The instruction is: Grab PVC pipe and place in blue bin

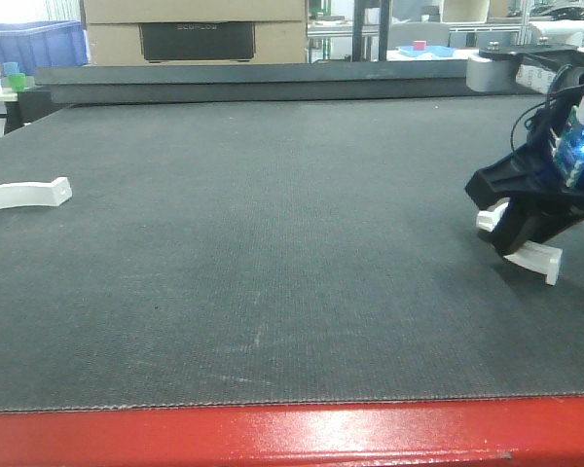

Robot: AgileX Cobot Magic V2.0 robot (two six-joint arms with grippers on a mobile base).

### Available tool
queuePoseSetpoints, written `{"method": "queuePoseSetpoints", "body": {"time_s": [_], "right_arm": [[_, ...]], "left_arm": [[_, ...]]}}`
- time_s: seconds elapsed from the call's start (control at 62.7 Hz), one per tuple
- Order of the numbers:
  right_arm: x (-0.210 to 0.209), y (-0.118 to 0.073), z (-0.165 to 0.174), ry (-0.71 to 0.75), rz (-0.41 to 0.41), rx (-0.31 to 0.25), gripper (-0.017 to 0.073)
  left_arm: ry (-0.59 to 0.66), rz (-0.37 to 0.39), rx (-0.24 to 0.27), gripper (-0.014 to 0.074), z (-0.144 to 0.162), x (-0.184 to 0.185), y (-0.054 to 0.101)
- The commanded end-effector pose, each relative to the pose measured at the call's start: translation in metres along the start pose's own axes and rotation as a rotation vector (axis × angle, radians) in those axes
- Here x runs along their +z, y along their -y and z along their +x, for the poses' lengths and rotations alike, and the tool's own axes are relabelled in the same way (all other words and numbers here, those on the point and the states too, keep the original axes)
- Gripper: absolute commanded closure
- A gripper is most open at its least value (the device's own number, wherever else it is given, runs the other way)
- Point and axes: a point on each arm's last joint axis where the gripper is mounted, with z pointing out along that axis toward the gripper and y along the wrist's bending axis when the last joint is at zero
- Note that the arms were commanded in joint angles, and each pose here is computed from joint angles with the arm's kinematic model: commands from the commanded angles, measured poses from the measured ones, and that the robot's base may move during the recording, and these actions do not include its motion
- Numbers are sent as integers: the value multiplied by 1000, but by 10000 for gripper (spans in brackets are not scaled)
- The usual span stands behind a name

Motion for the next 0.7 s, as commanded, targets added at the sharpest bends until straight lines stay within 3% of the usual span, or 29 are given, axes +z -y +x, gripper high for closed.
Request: {"method": "queuePoseSetpoints", "body": {"time_s": [0.0, 0.032, 0.399, 0.686], "right_arm": [[3, -1, 0, -17, -1, -19, 690], [2, -1, 0, -18, -2, -19, 730], [-4, -2, -7, -31, -16, -23, 727], [-33, -4, -27, 75, -16, -24, 727]], "left_arm": [[27, -3, -8, 358, -4, 0, -1], [27, -3, -8, 358, -4, 0, -1], [27, -3, -9, 362, -4, 0, -1], [20, -3, -7, 362, -4, 0, -1]]}}
